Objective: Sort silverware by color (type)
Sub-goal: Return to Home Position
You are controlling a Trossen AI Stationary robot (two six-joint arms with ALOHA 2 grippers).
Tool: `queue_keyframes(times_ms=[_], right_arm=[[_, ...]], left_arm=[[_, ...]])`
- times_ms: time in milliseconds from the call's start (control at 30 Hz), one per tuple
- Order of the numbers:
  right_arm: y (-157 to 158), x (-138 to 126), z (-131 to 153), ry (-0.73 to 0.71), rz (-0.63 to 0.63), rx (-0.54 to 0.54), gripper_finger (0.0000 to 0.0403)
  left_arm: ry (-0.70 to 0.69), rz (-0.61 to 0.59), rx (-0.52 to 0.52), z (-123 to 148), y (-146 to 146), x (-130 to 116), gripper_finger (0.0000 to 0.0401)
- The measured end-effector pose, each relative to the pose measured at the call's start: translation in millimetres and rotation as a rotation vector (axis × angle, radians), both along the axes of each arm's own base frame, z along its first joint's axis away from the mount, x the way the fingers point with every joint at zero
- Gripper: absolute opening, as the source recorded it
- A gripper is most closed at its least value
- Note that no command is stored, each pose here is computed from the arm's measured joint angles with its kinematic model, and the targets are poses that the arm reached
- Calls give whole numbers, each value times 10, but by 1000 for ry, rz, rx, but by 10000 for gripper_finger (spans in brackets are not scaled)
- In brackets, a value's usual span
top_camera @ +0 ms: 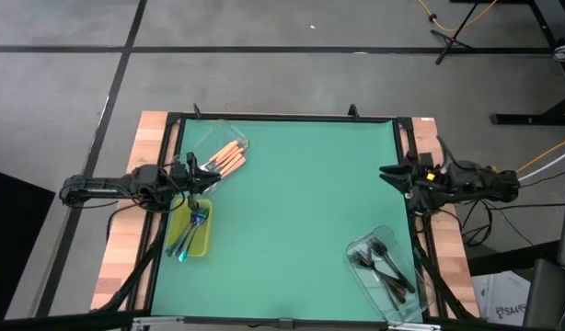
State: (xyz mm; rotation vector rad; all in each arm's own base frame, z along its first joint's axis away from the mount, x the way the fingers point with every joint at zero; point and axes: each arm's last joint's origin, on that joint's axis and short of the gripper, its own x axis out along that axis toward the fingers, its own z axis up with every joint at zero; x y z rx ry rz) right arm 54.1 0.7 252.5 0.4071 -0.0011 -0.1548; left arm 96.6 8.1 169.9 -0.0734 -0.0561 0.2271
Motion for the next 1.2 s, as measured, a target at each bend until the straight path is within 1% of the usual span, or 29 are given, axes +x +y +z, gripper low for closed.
queue_keyframes(times_ms=[100,400,633,733,833,933,1067,1200], right_arm=[[14,69,-105,4,1,-12,124],[54,269,-405,-54,2,-66,124],[88,374,-639,-102,46,-94,124],[106,399,-708,-124,91,-114,124],[112,415,-764,-126,99,-143,124],[114,413,-747,-139,103,-196,124],[112,407,-708,-166,86,-313,124],[102,407,-711,-144,46,-413,124]], left_arm=[[0,0,0,0,0,0,46],[0,0,0,1,0,0,46],[0,0,0,1,0,0,46],[0,0,0,1,0,0,46],[0,0,0,1,0,0,46],[0,0,0,1,0,0,46],[0,0,0,1,0,0,46],[-1,0,0,2,0,0,46]])
